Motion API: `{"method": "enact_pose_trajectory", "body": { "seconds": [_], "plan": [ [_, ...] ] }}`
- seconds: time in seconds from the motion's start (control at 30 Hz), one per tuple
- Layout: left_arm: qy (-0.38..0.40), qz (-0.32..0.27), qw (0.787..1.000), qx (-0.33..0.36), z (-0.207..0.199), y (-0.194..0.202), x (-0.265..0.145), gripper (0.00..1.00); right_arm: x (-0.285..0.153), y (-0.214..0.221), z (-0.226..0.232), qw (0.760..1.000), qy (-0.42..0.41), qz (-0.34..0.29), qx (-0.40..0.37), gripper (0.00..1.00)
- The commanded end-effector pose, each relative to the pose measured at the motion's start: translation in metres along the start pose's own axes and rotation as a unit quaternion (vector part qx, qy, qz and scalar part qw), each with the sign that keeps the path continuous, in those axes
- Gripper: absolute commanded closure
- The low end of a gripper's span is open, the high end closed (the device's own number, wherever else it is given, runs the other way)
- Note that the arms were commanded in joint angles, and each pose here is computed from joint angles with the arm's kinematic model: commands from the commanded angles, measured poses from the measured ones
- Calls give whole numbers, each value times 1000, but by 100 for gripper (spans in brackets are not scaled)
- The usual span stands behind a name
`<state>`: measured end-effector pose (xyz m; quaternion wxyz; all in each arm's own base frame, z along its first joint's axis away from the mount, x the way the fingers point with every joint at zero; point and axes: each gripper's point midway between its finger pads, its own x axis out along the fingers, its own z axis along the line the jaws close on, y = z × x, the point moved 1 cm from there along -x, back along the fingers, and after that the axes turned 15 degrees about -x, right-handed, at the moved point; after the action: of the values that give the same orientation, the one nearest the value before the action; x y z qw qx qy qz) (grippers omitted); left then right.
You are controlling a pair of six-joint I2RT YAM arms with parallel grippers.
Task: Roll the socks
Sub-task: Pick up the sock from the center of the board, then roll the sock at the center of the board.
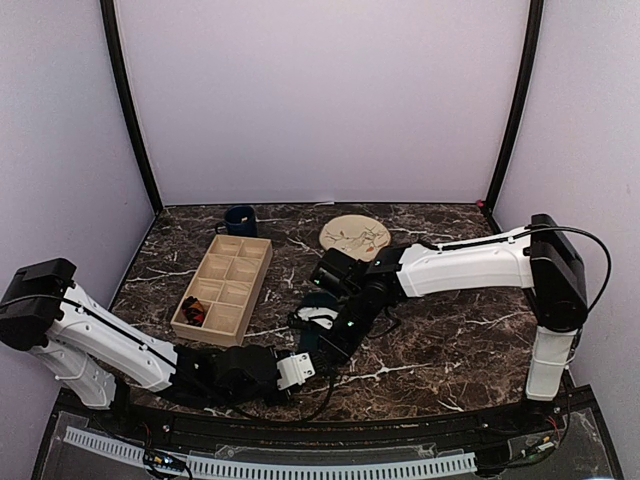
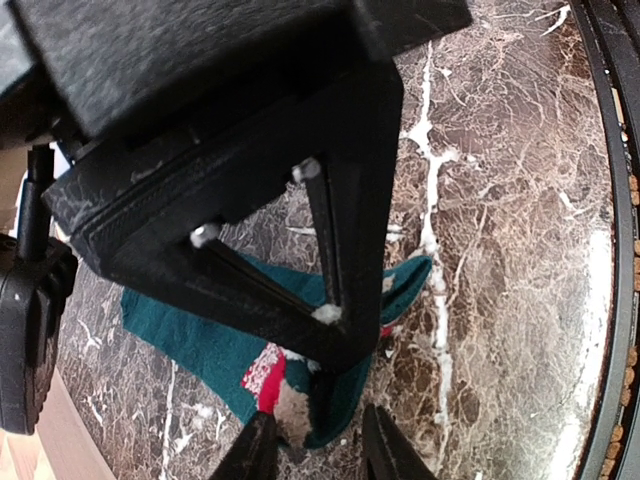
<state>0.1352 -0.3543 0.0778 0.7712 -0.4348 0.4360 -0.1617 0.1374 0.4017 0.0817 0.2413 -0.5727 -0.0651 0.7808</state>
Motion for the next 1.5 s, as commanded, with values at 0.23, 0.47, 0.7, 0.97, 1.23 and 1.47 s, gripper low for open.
{"method": "enact_pose_trajectory", "body": {
  "seconds": [0.23, 0.47, 0.7, 0.97, 1.23, 1.47],
  "plan": [
    [7, -19, 1000, 6, -6, -15, 3, 75, -1, -6, 2, 1000, -17, -5, -4, 100],
    [7, -18, 1000, 10, -7, -15, 5, 83, -1, -6, 3, 1000, -22, -5, -3, 100],
    [21, -15, 1000, 6, -10, -14, 2, 100, -3, -6, 3, 1000, -19, -7, -4, 100],
    [26, -2, 999, -19, -10, -8, 0, 100, -6, -5, 2, 1000, -11, -13, -5, 76],
    [36, 16, 997, -68, -3, -3, -3, 100, -14, -1, 0, 1000, 6, -29, -6, 62],
    [58, 42, 993, -98, -4, -1, -4, 100, -31, 0, -10, 997, 35, -70, 6, 57]
  ]
}}
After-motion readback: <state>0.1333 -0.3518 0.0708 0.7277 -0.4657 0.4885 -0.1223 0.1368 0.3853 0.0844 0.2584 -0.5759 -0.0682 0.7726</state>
